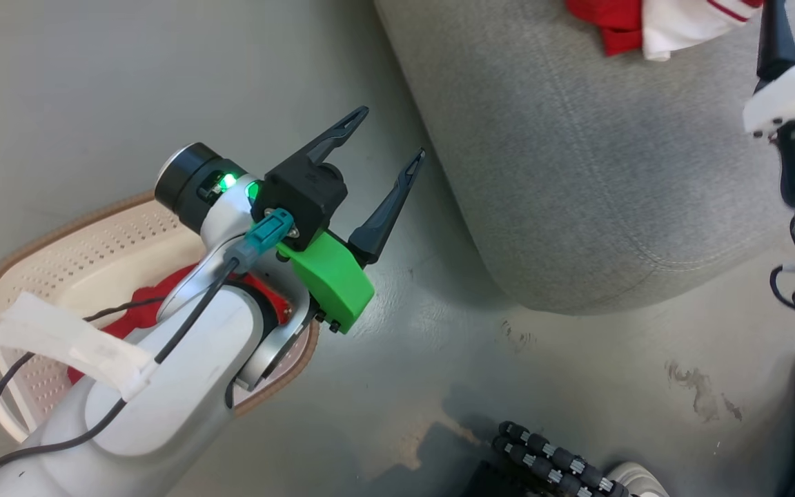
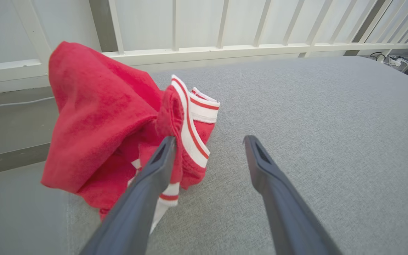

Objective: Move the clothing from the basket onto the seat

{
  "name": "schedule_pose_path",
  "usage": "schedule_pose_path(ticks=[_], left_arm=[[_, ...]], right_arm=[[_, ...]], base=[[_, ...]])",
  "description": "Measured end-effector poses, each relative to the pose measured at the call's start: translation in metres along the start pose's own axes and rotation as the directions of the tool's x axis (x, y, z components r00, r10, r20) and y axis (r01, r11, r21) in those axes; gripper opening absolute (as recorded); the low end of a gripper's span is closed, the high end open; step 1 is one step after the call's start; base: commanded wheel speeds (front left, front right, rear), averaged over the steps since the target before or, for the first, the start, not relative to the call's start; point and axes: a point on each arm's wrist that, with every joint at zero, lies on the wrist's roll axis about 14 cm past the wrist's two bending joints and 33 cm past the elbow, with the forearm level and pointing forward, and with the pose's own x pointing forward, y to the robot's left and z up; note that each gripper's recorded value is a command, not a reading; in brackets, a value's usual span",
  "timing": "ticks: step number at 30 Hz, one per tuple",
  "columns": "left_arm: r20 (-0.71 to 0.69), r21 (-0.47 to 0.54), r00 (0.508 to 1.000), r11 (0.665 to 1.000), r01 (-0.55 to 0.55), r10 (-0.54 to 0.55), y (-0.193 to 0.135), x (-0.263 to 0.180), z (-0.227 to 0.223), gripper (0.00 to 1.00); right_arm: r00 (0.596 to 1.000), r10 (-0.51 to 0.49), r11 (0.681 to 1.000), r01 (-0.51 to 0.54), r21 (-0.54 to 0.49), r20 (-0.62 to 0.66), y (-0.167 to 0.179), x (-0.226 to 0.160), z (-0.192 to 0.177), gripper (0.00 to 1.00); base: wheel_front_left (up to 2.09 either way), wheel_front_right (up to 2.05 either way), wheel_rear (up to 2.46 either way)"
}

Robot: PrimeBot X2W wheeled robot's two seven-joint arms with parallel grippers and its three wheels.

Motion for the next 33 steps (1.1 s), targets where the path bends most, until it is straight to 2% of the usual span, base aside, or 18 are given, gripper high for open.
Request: schedule_pose_path(ticks=[10,19,26,33], left_arm=[[0.017,0.013,1.0,1.0,0.015,-0.016,-0.014,0.002,0.011,1.0],[0.059,0.001,0.998,1.0,-0.021,0.021,-0.02,-0.005,0.026,1.0],[0.108,0.003,0.988,0.994,-0.112,0.111,-0.011,-0.019,0.041,1.0],[0.148,-0.019,0.953,0.964,-0.266,0.266,0.012,-0.051,0.052,1.0]], right_arm=[[1.0,-0.03,0.999,0.03,0.014,-0.007,-0.018,-0.034,-0.01,1.0],[0.992,0.016,1.0,-0.015,-0.009,0.122,-0.012,-0.04,0.033,1.0],[0.974,0.073,0.997,-0.069,-0.025,0.212,0.001,-0.044,0.066,1.0],[0.953,0.181,0.983,-0.185,-0.007,0.241,0.045,-0.051,0.071,1.0]], base=[[0.0,0.0,0.0],[0.0,0.0,0.0],[0.0,0.0,0.0],[0.0,0.0,0.0]])
